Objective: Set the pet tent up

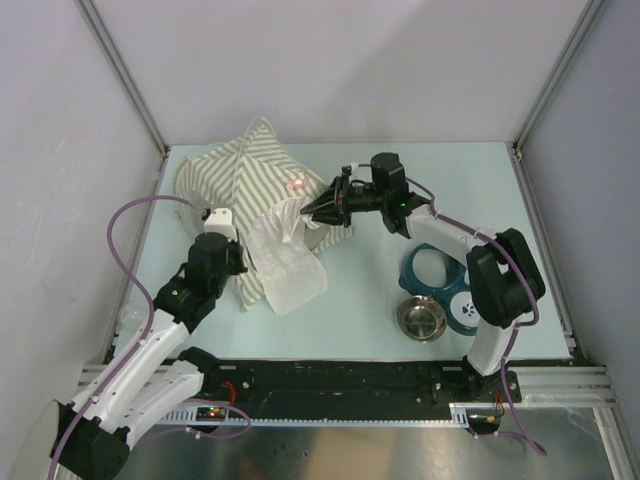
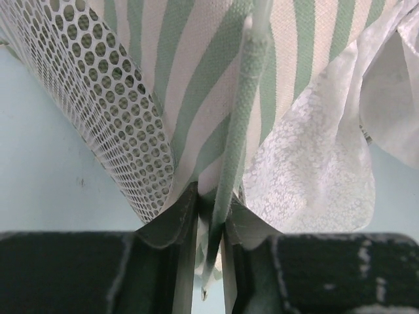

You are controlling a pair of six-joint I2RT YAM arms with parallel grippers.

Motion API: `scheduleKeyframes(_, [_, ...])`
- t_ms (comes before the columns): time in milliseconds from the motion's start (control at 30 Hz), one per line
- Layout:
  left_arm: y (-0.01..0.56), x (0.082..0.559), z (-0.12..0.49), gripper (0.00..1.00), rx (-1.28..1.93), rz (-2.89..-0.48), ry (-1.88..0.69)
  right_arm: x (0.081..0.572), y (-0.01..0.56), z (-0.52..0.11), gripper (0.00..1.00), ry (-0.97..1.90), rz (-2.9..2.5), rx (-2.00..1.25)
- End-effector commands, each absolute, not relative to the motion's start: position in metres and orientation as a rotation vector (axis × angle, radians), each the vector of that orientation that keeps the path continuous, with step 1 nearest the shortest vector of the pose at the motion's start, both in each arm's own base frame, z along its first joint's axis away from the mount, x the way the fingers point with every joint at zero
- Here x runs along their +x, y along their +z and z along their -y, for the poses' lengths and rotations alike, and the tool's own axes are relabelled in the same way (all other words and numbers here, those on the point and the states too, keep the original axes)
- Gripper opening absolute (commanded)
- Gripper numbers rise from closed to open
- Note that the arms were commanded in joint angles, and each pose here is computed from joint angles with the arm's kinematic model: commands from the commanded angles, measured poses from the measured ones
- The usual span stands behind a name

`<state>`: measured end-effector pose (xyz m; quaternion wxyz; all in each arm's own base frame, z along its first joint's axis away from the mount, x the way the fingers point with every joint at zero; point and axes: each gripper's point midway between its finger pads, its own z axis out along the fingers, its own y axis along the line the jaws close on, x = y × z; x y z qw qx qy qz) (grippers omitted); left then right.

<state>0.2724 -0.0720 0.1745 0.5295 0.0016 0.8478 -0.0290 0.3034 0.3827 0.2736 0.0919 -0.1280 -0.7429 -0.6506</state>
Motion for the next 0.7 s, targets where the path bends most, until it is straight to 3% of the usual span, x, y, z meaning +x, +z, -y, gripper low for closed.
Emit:
scheduleKeyframes(0, [0.190,0.282,0.062,0.22,-0.048,-1.981,-0.014,0.293,0.318,-0.375,0.33,-2.084,2.303,-0.184])
scheduleKeyframes(100, [0.191,0.282,0.063,0.22,-0.046,-1.975,-0.022,0.305,0.269,-0.355,0.55,-1.879,2.783,-0.116])
scheduleKeyframes(167, [0.192,0.281,0.063,0.22,-0.044,-1.972,-0.026,0.306,0.234,-0.336,0.59,-1.654,3.002,-0.041])
scheduleKeyframes(367, [0.192,0.279,0.062,0.26,-0.050,-1.962,-0.032,0.306,0.186,-0.286,0.65,-1.137,3.522,0.249])
scheduleKeyframes(433, [0.192,0.278,0.062,0.28,-0.054,-1.960,-0.037,0.308,0.175,-0.276,0.62,-1.057,3.628,0.314])
scheduleKeyframes(533, [0.192,0.278,0.063,0.31,-0.056,-1.960,-0.045,0.311,0.173,-0.284,0.55,-1.167,3.672,0.571])
scheduleKeyframes(667, [0.192,0.277,0.065,0.37,-0.047,-1.959,-0.056,0.304,0.171,-0.314,0.61,-1.195,3.678,1.140])
